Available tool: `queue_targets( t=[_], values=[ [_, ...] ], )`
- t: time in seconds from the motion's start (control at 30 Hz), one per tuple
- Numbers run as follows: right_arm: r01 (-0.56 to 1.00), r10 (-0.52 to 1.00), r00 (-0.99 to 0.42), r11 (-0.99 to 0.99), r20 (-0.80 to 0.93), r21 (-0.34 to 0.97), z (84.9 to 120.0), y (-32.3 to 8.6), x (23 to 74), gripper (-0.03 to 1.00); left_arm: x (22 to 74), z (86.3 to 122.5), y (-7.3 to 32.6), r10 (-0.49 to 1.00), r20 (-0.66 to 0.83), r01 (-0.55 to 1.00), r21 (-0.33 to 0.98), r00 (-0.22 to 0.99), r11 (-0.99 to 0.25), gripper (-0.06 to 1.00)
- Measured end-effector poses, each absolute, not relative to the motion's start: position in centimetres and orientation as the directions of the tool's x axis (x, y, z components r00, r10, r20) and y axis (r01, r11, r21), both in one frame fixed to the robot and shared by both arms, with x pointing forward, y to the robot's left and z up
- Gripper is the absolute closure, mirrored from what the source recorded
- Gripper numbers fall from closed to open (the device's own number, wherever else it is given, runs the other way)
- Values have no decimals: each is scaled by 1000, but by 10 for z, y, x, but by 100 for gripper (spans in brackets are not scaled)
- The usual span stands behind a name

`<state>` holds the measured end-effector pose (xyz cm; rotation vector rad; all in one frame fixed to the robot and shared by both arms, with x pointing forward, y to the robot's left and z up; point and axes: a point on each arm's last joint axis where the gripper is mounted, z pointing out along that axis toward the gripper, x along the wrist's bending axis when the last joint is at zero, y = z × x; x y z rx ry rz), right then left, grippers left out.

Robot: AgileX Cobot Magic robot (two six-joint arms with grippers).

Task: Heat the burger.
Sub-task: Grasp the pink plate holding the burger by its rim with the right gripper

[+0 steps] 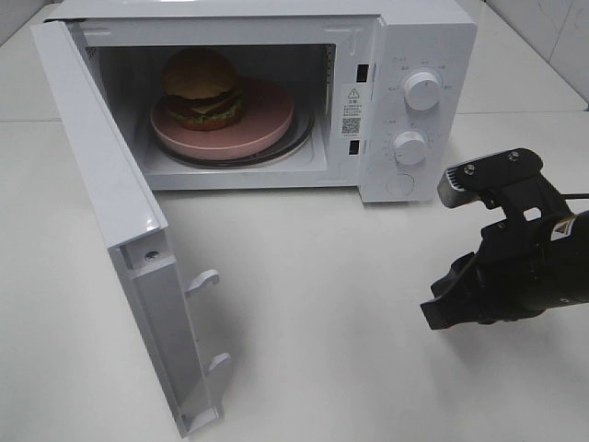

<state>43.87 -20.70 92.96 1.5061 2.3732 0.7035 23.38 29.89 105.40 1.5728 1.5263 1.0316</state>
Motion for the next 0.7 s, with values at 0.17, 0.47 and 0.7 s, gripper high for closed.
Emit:
queue_targets(
  t=[0.17, 0.47, 0.7],
  values=[
    [737, 841, -541, 460, 24, 495, 937, -202, 442, 31, 234, 1054, 299, 997, 69, 436, 898, -13, -57, -4],
    [494, 529, -848, 803, -17, 333, 962, -195, 442, -2, 234, 1054, 299, 997, 69, 436, 898, -13, -57, -4],
    [343, 389, -915, 891, -111, 297, 981, -194, 455, -2, 234, 1054, 299, 997, 69, 436, 898, -13, -57, -4]
  ],
)
